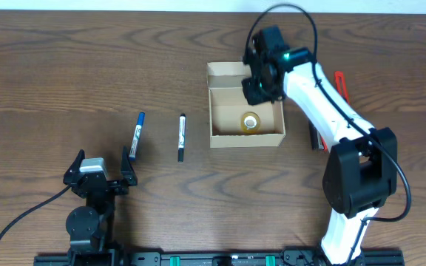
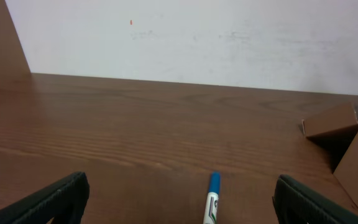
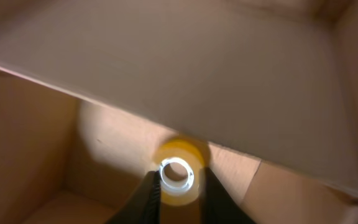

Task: Pack container
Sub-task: 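Lift the right gripper out of the box toward the red stapler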

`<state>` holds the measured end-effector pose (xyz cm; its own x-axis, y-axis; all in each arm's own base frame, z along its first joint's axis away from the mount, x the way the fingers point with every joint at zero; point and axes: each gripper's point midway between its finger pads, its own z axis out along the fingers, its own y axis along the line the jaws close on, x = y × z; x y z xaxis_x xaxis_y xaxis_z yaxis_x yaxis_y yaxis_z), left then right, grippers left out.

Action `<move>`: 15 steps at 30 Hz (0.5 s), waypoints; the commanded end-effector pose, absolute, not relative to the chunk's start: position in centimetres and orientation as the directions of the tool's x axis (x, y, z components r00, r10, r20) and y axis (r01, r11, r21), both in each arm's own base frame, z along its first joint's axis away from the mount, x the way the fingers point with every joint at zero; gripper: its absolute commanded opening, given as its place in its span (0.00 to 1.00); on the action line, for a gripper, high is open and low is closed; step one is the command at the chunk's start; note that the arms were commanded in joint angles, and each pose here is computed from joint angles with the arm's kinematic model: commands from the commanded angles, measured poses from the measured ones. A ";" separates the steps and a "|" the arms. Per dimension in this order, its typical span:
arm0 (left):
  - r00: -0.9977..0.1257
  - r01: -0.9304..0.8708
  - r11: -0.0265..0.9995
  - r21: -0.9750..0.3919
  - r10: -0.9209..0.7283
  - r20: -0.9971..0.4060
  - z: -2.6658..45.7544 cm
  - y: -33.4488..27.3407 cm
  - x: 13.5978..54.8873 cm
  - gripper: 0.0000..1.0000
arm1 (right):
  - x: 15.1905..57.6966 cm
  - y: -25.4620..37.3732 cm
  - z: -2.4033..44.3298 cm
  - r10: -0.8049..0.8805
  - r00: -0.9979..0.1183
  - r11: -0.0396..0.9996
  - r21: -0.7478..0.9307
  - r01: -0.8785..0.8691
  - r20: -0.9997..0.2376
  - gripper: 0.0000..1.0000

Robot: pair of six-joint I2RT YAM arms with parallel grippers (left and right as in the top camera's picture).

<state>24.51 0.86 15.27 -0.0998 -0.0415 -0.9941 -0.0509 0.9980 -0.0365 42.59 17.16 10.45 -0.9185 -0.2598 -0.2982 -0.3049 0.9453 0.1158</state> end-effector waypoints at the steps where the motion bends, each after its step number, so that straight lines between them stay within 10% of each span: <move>1: -0.158 -0.056 0.998 -0.038 -0.047 -0.986 13.5 0.9 24.3 0.95 | 44.0 17.4 13.0 -0.261 -0.899 0.947 0.086 -0.308 -0.351 0.14; 15: -0.157 -0.056 0.998 -0.038 -0.047 -0.986 13.5 0.9 24.3 0.95 | 46.7 -5.4 23.9 0.034 -0.890 0.910 -0.354 0.215 -0.454 0.21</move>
<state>24.51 0.86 15.27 -0.0998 -0.0415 -0.9941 -0.0509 0.9980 -0.0365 46.88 1.90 22.70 -0.8970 -0.0827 -0.4342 0.0479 0.9584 -0.2815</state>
